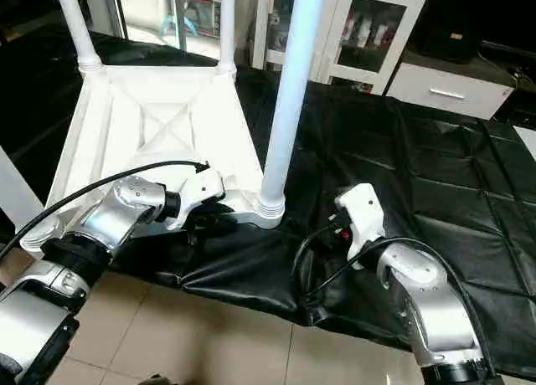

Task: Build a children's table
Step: Rotate table base

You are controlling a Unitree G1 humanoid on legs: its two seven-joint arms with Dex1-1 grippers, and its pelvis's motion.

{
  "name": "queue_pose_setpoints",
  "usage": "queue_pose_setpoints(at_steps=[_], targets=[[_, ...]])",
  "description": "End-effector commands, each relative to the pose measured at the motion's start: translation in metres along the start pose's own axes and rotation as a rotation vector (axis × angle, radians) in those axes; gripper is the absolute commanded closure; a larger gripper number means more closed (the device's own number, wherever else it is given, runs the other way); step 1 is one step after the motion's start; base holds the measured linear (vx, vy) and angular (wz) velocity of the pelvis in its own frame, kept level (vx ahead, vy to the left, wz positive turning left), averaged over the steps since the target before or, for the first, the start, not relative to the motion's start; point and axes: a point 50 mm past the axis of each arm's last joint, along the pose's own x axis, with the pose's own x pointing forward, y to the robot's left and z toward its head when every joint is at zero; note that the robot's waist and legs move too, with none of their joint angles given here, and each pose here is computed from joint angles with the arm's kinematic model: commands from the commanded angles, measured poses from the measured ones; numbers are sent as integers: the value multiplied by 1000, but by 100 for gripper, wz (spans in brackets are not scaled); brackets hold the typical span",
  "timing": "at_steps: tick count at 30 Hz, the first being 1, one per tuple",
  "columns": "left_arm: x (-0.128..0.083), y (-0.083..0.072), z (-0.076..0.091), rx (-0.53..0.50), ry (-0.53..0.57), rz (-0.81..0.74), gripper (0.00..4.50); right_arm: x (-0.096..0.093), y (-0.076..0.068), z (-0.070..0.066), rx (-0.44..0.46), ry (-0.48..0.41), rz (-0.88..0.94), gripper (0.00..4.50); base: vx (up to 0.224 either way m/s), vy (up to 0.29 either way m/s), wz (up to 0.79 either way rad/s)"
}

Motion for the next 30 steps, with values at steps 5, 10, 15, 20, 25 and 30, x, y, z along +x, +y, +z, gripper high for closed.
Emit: queue_pose_setpoints(at_steps=[5, 10, 15, 20, 25, 30], targets=[[10, -19, -22, -36, 74, -71, 435, -2, -7, 3, -14, 1, 16, 0, 0, 0, 0], [13, -25, -19, -64, 37, -69, 443, 0, -7, 6, -15, -5, 22, 0, 0, 0, 0], [12, -35, -12, -48, 42, -135, 443, -1, -5, 6, -16, -4, 51, 0, 0, 0, 0], [16, -40, -5, -55, 22, -145, 443, -3, -6, 3, -23, 9, 56, 0, 0, 0, 0], [18, -38, 3, -92, -8, -87, 443, -2, -6, 3, -21, 7, 52, 0, 0, 0, 0], [12, -34, 5, -98, -8, -71, 380, -2, -5, 3, -20, 6, 54, 0, 0, 0, 0]])
